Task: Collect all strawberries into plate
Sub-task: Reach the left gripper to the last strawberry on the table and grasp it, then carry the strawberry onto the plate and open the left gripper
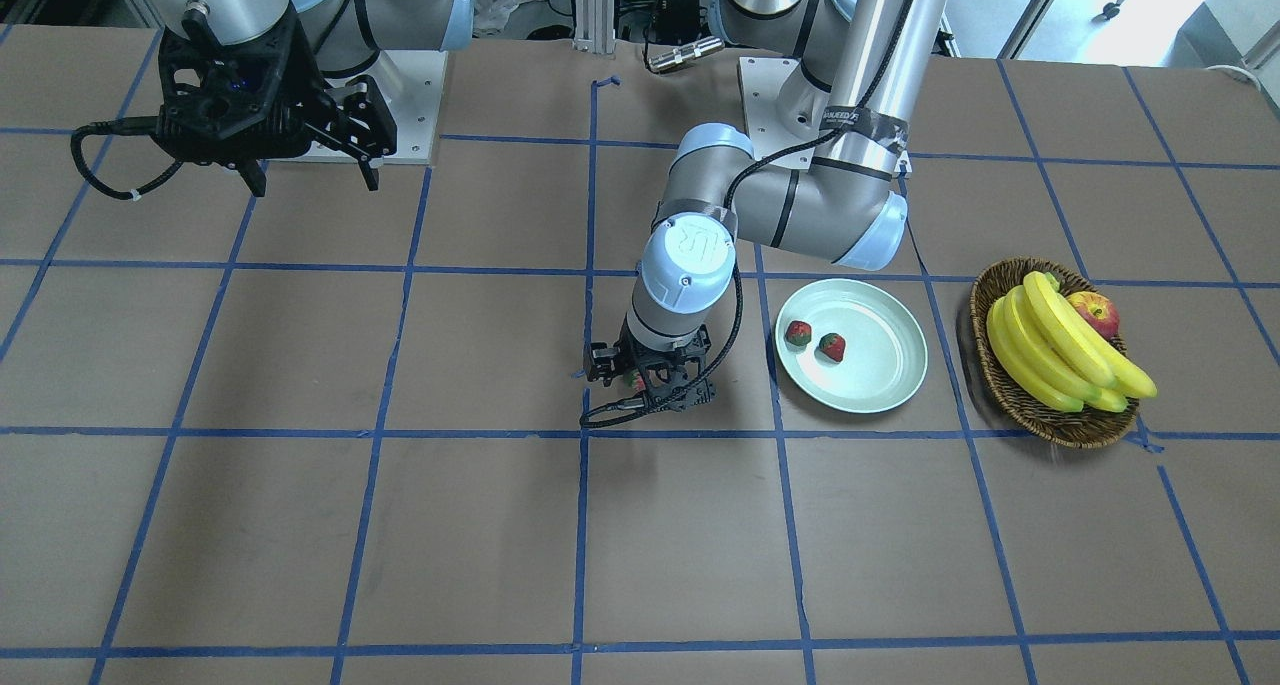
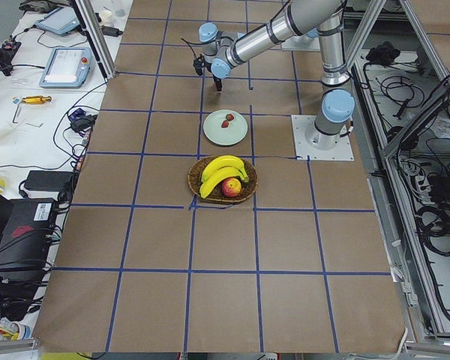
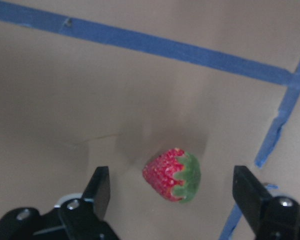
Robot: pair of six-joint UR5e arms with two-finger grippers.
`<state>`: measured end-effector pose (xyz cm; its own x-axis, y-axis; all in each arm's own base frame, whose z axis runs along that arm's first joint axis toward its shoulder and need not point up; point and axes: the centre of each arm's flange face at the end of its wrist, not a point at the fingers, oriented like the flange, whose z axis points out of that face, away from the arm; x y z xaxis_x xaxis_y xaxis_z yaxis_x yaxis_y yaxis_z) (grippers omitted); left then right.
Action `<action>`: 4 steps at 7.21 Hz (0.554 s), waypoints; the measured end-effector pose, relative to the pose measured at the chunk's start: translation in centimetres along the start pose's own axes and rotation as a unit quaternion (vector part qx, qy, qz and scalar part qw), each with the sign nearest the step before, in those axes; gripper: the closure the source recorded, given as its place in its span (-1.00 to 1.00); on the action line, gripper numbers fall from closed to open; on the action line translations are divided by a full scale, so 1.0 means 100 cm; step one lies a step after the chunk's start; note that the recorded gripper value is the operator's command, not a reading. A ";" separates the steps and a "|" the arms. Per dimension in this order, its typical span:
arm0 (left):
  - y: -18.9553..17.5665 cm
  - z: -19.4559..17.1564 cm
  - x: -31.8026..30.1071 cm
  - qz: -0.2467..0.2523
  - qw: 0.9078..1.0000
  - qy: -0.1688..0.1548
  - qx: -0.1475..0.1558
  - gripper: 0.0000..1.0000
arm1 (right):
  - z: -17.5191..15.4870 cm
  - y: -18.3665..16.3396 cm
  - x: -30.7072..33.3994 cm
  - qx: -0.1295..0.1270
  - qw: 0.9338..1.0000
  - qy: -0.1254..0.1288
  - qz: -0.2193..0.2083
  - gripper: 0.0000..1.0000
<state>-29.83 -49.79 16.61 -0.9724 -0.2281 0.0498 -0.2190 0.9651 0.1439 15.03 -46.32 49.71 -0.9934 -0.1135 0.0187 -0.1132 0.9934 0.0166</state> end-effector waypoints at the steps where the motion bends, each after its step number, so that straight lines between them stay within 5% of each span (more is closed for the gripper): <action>1: 0.000 -0.002 0.000 0.006 1.000 0.000 0.002 1.00 | 0.000 0.000 0.000 0.000 1.000 0.000 0.000 -1.00; 4: -0.014 -0.040 -0.012 0.060 0.997 -0.044 0.016 1.00 | 0.000 0.000 0.000 0.001 1.000 0.000 0.000 -1.00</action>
<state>-28.07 -51.40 20.33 -0.9949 -0.0988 -0.0228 -0.1007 0.9887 0.1114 15.07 -46.33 49.74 -0.9933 -0.1144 0.0188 -0.1142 0.9934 0.0144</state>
